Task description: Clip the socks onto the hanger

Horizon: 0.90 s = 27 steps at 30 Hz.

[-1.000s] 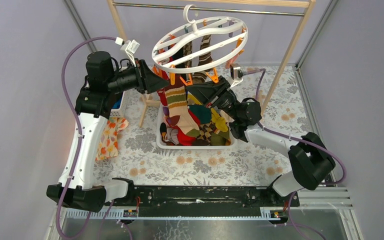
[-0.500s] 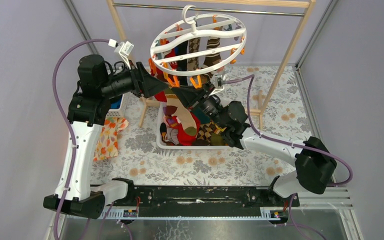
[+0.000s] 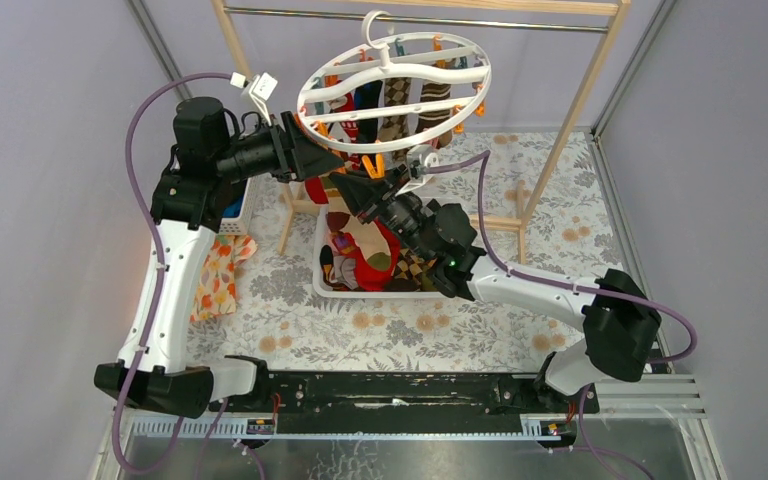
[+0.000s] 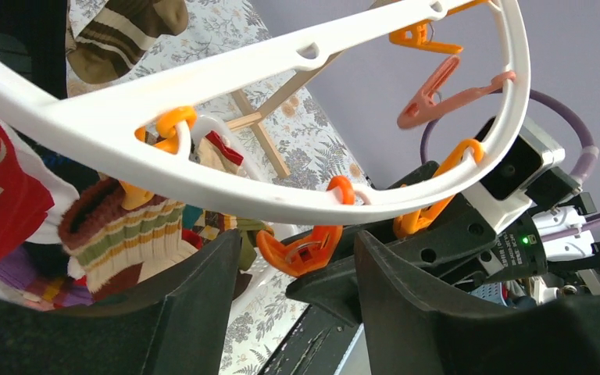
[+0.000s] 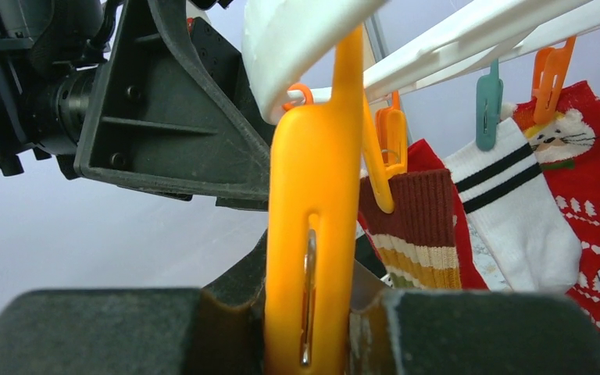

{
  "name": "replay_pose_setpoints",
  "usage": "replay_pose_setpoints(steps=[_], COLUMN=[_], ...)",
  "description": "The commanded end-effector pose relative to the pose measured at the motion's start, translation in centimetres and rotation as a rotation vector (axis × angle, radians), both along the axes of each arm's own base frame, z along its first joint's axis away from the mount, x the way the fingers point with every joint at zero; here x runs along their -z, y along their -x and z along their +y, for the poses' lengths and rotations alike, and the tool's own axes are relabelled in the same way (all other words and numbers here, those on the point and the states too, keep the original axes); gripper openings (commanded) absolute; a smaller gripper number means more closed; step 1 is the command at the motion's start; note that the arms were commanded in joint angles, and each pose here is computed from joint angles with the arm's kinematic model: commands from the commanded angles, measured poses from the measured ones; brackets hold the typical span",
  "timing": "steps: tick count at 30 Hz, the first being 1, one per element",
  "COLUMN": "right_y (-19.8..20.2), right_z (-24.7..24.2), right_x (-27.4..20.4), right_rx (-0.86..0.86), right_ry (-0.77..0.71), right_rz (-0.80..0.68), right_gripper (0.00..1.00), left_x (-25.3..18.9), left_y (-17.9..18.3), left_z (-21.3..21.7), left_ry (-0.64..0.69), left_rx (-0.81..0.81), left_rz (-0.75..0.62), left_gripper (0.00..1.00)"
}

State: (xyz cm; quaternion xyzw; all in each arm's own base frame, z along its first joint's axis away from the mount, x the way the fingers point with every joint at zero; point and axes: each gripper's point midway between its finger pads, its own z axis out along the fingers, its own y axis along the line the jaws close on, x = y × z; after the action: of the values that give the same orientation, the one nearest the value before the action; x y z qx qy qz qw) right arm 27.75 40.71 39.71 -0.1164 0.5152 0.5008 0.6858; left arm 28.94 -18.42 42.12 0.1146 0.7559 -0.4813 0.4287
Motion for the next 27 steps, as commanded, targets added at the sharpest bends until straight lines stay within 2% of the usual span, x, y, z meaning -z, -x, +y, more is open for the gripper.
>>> replay_pose_setpoints(steps=[1,4,6,7,11,13,16,17,19,23,27], right_y=[0.3,0.3,0.2,0.1,-0.4,-0.6,-0.6,-0.6,-0.6,-1.9,-4.5], right_z=[0.7,1.5,1.9,2.0,1.2,0.5,-0.2,-0.7,-2.2,-6.4,-10.7], right_x=[-1.6,-1.3,-1.1,-1.0,-0.3,-0.1,0.3,0.4,1.1,4.5,10.3], right_rx=[0.031,0.026,0.027,0.029,0.075,0.103,0.122,0.135,0.174,0.276,0.347], right_ry=[0.003,0.030,0.048,0.053,0.072,0.080,0.106,0.115,0.124,0.135,0.196], right_rz=[-0.042,-0.039,-0.034,-0.031,0.000,0.008,0.024,0.037,0.065,0.186,0.371], right_gripper=[0.00,0.00,0.01,0.05,0.28,0.34,0.59,0.66,0.72,0.74,0.72], left_x=[-2.7,-2.6,-2.4,-2.4,-1.9,-1.3,-0.8,-0.9,-1.1,-1.9,-3.3], left_y=[-0.1,-0.5,-0.9,-1.0,-1.2,-1.4,-1.5,-1.5,-1.5,-2.0,-3.0], left_z=[-0.3,-0.4,-0.4,-0.5,-0.2,0.2,0.6,0.7,1.1,2.0,3.4], left_ry=[0.033,0.034,0.034,0.034,0.009,-0.016,-0.040,-0.046,-0.055,-0.084,-0.134], left_rx=[0.005,0.001,0.002,0.002,-0.018,-0.045,-0.061,-0.065,-0.070,-0.094,-0.145], left_rz=[-0.086,-0.080,-0.072,-0.070,-0.069,-0.057,-0.051,-0.053,-0.065,-0.102,-0.158], left_gripper=[0.61,0.56,0.49,0.43,0.19,0.11,0.02,0.00,0.00,0.00,0.00])
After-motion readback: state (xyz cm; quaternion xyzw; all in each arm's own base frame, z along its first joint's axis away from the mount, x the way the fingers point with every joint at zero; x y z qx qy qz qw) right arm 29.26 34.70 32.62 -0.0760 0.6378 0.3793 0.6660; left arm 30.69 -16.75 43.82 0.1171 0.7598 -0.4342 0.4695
